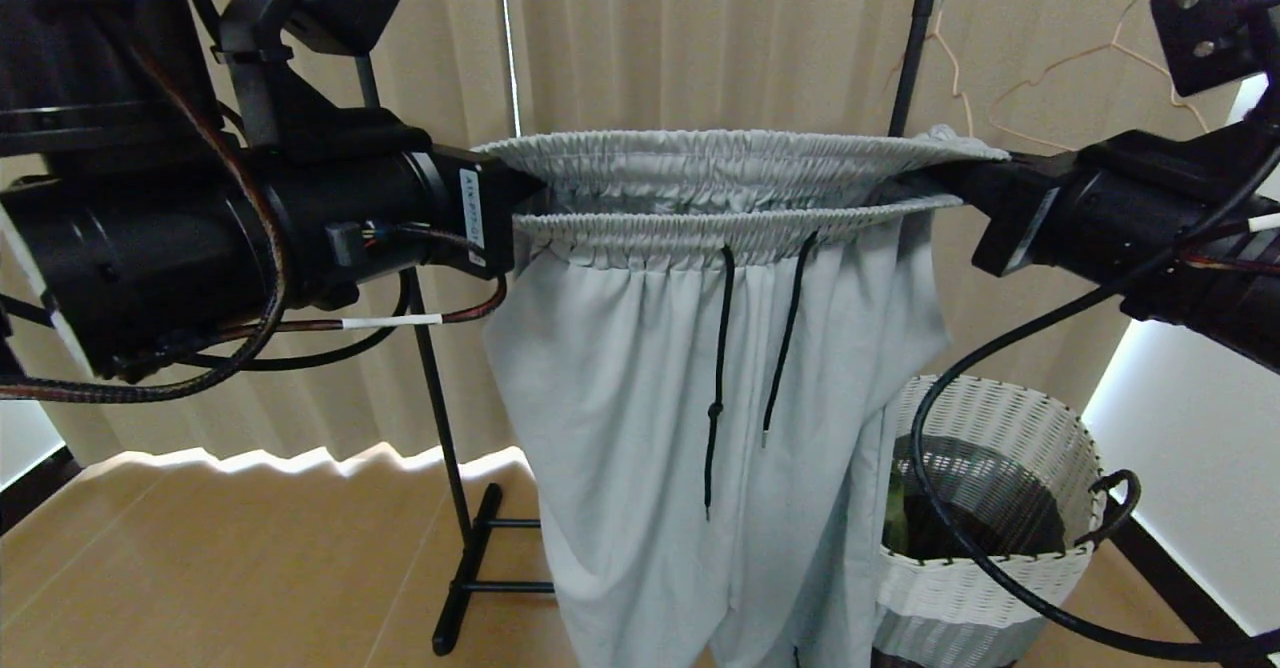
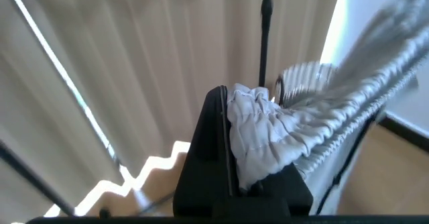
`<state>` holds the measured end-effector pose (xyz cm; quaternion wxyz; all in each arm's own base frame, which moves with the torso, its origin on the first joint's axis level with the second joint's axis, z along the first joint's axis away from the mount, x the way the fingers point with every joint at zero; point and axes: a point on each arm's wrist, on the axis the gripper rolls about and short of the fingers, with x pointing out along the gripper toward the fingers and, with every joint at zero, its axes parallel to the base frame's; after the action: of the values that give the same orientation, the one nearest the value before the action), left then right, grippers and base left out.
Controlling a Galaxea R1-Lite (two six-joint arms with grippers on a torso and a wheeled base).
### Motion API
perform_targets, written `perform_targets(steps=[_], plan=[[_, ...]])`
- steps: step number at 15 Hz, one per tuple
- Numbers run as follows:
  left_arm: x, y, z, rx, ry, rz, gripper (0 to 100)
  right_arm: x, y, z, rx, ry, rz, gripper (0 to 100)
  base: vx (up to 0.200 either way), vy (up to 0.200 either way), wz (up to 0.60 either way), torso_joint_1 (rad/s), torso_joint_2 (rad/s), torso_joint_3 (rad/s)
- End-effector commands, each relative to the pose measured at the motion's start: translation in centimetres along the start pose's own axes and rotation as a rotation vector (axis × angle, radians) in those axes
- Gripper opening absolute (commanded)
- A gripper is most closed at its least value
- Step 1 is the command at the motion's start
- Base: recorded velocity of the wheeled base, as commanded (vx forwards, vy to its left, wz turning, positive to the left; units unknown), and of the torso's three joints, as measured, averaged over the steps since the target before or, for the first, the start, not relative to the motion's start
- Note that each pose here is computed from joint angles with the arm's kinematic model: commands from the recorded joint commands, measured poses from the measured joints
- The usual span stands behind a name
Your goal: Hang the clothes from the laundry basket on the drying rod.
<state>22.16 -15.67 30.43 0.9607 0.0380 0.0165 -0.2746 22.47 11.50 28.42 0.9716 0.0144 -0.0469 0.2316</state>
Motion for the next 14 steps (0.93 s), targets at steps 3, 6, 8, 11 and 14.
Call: perform_targets(steps=[3, 6, 8, 11, 14], plan=[[2.9, -0.6, -0.1, 0.002, -0.078, -0.007, 0, -4.4, 0.8, 0.7, 0.011, -0.014, 0.051, 0, 0.000, 0.000, 0.00, 0.000, 0.00, 0.000], [4.2, -0.5, 0.2, 0.001, -0.091, 0.000, 0, -6.6, 2.1, 0.4, 0.022, 0.003, 0.141, 0, 0.000, 0.000, 0.00, 0.000, 0.00, 0.000], [4.3, -0.5, 0.4, -0.001, -0.096, 0.001, 0, -7.8, 2.6, -0.3, 0.024, 0.022, 0.251, 0, 0.000, 0.000, 0.00, 0.000, 0.00, 0.000], [4.3, -0.5, 0.4, 0.001, -0.092, 0.004, 0, -7.6, 2.7, -0.3, 0.023, 0.023, 0.286, 0, 0.000, 0.000, 0.00, 0.000, 0.00, 0.000], [4.2, -0.4, 0.3, 0.000, -0.085, 0.005, 0, -6.9, 2.6, -0.7, 0.019, 0.037, 0.265, 0, 0.000, 0.000, 0.00, 0.000, 0.00, 0.000]])
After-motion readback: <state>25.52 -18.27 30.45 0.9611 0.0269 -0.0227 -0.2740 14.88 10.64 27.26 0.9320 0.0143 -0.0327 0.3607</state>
